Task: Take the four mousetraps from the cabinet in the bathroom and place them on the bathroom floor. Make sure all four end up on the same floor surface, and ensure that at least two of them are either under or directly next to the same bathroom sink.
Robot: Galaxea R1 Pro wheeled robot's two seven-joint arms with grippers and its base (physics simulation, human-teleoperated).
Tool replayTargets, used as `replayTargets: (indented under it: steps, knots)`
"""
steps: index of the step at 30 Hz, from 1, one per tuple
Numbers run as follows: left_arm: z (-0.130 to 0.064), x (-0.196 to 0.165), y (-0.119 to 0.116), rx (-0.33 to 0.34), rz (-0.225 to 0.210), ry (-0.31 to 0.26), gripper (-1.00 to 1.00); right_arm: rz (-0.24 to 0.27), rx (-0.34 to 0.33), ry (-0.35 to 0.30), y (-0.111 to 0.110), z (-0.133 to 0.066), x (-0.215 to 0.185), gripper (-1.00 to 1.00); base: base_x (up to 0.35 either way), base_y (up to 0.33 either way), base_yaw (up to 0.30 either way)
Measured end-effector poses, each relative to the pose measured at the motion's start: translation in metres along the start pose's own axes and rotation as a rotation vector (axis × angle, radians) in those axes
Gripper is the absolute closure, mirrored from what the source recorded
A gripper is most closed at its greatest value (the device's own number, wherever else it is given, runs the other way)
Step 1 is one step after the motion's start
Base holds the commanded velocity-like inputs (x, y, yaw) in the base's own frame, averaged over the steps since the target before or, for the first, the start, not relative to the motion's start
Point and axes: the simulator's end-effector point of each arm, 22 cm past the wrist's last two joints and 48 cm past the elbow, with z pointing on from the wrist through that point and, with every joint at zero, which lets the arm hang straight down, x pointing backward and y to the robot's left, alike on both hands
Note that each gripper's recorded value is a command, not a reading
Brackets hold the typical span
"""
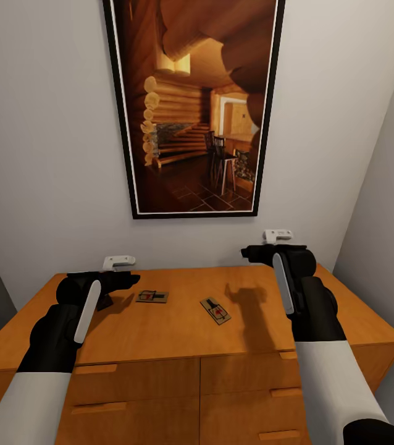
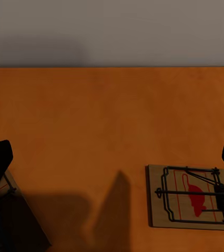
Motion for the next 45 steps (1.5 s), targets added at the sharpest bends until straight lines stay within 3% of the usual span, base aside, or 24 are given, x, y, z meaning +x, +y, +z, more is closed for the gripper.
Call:
replayTargets:
  steps: [4,6,31,37,45]
  knots:
    - [0.000,0.000,0.000,0.000,0.000,0.000,-1.00,0.021,0.010,-0.021,-0.008,-0.005,-0.007,-1.00,0.000,0.000,0.000]
    - [0.000,0.000,0.000,0.000,0.000,0.001,-1.00,0.056,0.025,-0.044,-0.021,-0.010,-0.015,-1.00,0.000,0.000,0.000]
    - [0.000,0.000,0.001,-0.002,0.000,0.000,-1.00,0.064,0.010,-0.055,-0.019,-0.013,-0.018,-1.00,0.000,0.000,0.000]
    - [0.000,0.000,0.001,-0.002,0.000,0.001,-1.00,0.022,-0.009,-0.034,-0.003,-0.008,-0.011,-1.00,0.000,0.000,0.000]
    - [0.000,0.000,0.000,0.000,0.000,0.000,-1.00,-0.129,-0.064,0.102,0.048,0.019,0.041,-1.00,0.000,0.000,0.000]
